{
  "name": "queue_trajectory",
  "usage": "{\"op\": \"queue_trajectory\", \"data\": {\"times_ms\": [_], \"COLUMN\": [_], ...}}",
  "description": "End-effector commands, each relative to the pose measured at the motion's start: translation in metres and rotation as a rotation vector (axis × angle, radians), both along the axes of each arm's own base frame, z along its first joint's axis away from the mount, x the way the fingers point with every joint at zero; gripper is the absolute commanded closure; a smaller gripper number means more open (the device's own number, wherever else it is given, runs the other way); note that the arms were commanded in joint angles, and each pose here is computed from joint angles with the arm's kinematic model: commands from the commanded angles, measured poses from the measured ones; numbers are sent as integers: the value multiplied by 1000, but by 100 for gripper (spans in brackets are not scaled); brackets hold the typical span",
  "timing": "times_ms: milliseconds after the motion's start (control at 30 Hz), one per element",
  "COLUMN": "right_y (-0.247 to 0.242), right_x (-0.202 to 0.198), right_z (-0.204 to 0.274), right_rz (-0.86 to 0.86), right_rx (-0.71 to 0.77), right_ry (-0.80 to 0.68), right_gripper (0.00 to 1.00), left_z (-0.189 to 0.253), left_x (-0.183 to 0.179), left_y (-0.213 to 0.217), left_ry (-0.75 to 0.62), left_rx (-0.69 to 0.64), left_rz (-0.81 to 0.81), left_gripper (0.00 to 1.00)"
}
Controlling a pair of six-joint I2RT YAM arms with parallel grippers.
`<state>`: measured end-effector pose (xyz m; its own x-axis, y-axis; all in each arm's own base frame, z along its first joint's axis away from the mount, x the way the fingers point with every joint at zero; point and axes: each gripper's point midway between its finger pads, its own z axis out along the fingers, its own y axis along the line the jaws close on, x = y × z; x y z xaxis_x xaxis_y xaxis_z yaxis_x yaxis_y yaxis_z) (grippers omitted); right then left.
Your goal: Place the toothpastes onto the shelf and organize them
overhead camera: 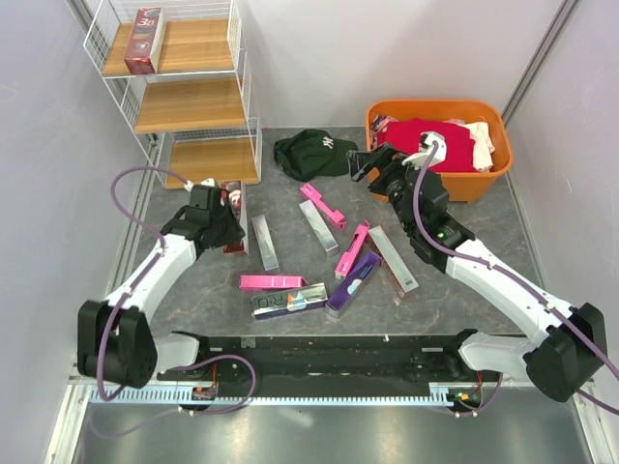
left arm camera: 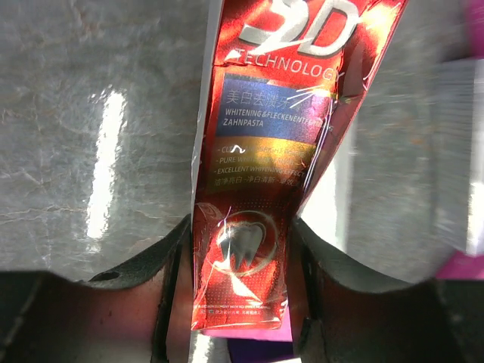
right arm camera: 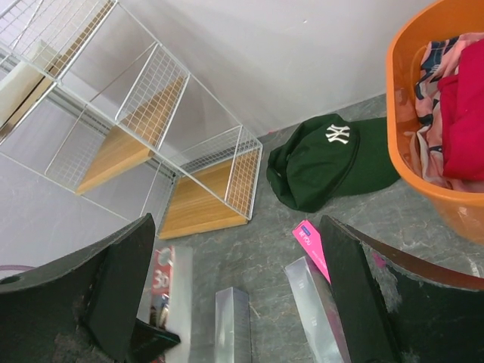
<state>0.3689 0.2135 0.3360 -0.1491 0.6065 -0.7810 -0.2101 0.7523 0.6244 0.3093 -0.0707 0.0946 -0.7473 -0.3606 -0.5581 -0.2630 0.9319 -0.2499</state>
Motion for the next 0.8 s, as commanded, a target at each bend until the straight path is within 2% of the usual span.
{"op": "queue_trajectory", "data": {"times_ms": [0, 200, 400, 600, 767], "right_y": [10, 42, 71, 86, 93], "right_x": [0, -9, -20, -18, -20], "right_z": [18, 31, 41, 31, 30], "right_rz": [53, 230, 403, 465, 501], "right_rx": [21, 17, 12, 14, 38], "right_ry": [-32, -69, -96, -53, -47], "right_gripper": [2, 2, 2, 2, 2], "left_z": [75, 128, 180, 204, 205], "left_x": [21, 21, 16, 5, -4], "left_y": [-26, -66, -127, -179, -207], "left_ry": [-208, -295, -381, -413, -404], "left_rx": [-81, -164, -235, -306, -316], "left_rz": [-106, -236, -404, -525, -583], "left_gripper": [66, 66, 66, 67, 67]}}
